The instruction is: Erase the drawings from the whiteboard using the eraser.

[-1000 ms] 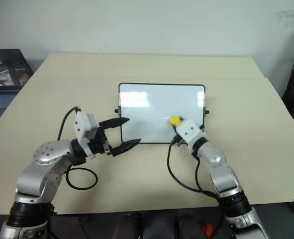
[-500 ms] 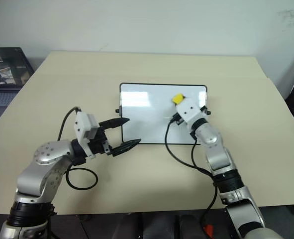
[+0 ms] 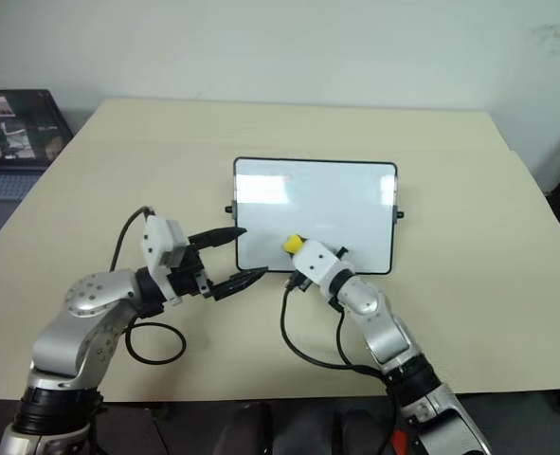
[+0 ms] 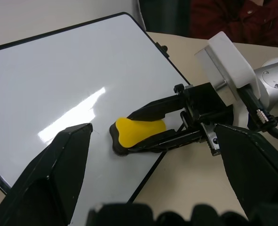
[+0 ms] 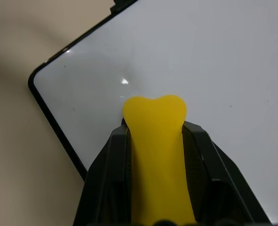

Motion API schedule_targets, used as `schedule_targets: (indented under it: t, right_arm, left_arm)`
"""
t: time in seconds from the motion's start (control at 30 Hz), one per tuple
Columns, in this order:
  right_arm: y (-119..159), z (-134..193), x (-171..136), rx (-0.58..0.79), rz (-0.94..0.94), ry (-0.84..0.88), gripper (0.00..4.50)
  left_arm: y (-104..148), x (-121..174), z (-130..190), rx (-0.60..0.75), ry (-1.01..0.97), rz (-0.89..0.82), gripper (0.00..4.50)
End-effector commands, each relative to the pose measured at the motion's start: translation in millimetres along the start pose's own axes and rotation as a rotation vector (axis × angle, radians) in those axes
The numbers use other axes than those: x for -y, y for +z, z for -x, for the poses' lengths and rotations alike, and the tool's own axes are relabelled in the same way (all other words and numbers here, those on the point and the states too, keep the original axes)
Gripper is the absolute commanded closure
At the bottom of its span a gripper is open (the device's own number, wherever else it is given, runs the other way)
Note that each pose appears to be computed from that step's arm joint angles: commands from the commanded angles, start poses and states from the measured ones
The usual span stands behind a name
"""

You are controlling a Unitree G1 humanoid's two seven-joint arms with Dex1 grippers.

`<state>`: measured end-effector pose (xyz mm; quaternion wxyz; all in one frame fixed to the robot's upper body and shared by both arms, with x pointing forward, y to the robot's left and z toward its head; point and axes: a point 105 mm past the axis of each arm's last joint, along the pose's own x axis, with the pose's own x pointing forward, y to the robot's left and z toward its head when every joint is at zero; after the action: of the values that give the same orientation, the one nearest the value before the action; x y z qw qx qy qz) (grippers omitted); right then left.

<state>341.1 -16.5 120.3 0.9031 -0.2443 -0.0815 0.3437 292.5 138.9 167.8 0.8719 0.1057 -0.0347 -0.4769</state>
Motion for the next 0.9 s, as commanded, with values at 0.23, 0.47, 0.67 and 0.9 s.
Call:
schedule_targets:
  t: [0.23, 0.47, 0.67, 0.9]
  right_arm:
    - [39, 50, 47, 0.003, -0.239, -0.167, 3.38]
    - [10, 109, 66, -0.176, -0.335, -0.362, 3.38]
    - [-34, 161, 95, -0.372, -0.393, -0.589, 3.38]
    - [-69, 188, 108, -0.498, -0.473, -0.669, 3.38]
  left_arm:
    - [16, 27, -5, 0.031, -0.148, -0.03, 0.0]
    - [20, 44, -11, 0.025, -0.297, 0.0, 0.0]
    - [27, 58, -18, 0.049, -0.426, 0.002, 0.0]
    - [28, 69, -22, 0.045, -0.552, -0.049, 0.0]
